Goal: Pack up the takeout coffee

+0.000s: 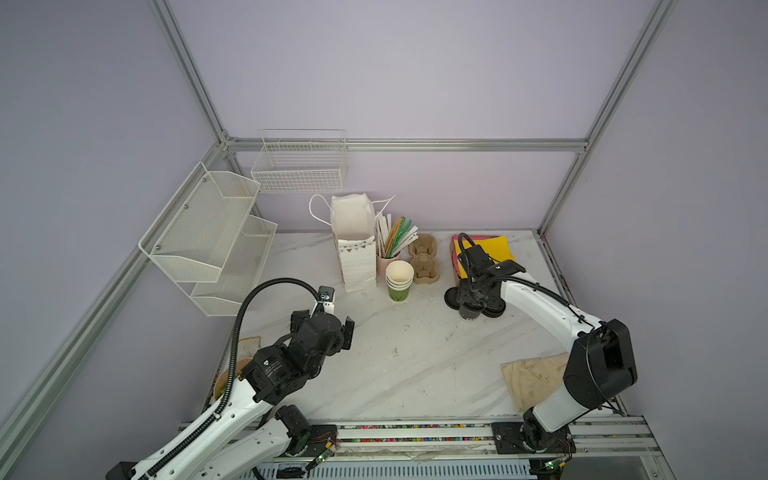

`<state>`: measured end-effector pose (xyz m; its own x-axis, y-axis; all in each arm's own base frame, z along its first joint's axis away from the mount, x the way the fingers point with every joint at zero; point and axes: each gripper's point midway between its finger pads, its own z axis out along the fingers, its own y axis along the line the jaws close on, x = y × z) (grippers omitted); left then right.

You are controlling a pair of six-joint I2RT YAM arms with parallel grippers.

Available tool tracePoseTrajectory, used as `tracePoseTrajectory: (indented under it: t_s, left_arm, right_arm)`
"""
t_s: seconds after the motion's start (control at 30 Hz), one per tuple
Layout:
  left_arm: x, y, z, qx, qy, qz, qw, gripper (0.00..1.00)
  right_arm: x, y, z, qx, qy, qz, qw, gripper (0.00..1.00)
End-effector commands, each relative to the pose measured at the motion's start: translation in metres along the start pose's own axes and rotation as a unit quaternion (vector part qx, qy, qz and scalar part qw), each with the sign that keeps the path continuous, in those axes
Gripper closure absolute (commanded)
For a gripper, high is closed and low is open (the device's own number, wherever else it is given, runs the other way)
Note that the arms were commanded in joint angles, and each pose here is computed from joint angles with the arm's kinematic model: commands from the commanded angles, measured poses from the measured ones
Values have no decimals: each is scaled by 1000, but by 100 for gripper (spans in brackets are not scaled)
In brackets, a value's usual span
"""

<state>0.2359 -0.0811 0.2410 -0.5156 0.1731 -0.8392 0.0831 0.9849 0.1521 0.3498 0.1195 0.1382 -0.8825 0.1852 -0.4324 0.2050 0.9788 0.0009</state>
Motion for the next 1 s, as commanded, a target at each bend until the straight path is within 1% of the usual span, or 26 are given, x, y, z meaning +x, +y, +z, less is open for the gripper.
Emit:
tracePoseTrajectory:
  t_s: [0.0,0.1,0.3,0.53,0.7,0.83,0.97]
  left_arm:
    - [4,2,6,-11,-4,4,1000,0]
    - [4,1,7,-11,-2,7,1000,0]
    - [4,0,8,-10,-2,7,1000,0]
    - [5,-1,8,-8,0,9,1000,0]
    - [5,0,8,-9,0,8,1000,0]
    - [6,-1,9,-8,1,9,1000,0]
    - [5,-2,9,-7,1,8,1000,0]
  right_arm:
    - [13,-5,0,3,28,2,1000,31]
    - [21,-9,1,7,39,3,999,31]
    - [30,-17,3,12,42,-3,999,31]
    - [23,-16,-1,4,36,1,999,30]
    - [25,-20,5,12,44,2,999,26]
    - [16,-18,-4,4,32,7,999,20]
    - [7,-16,-9,3,24,8,1000,16]
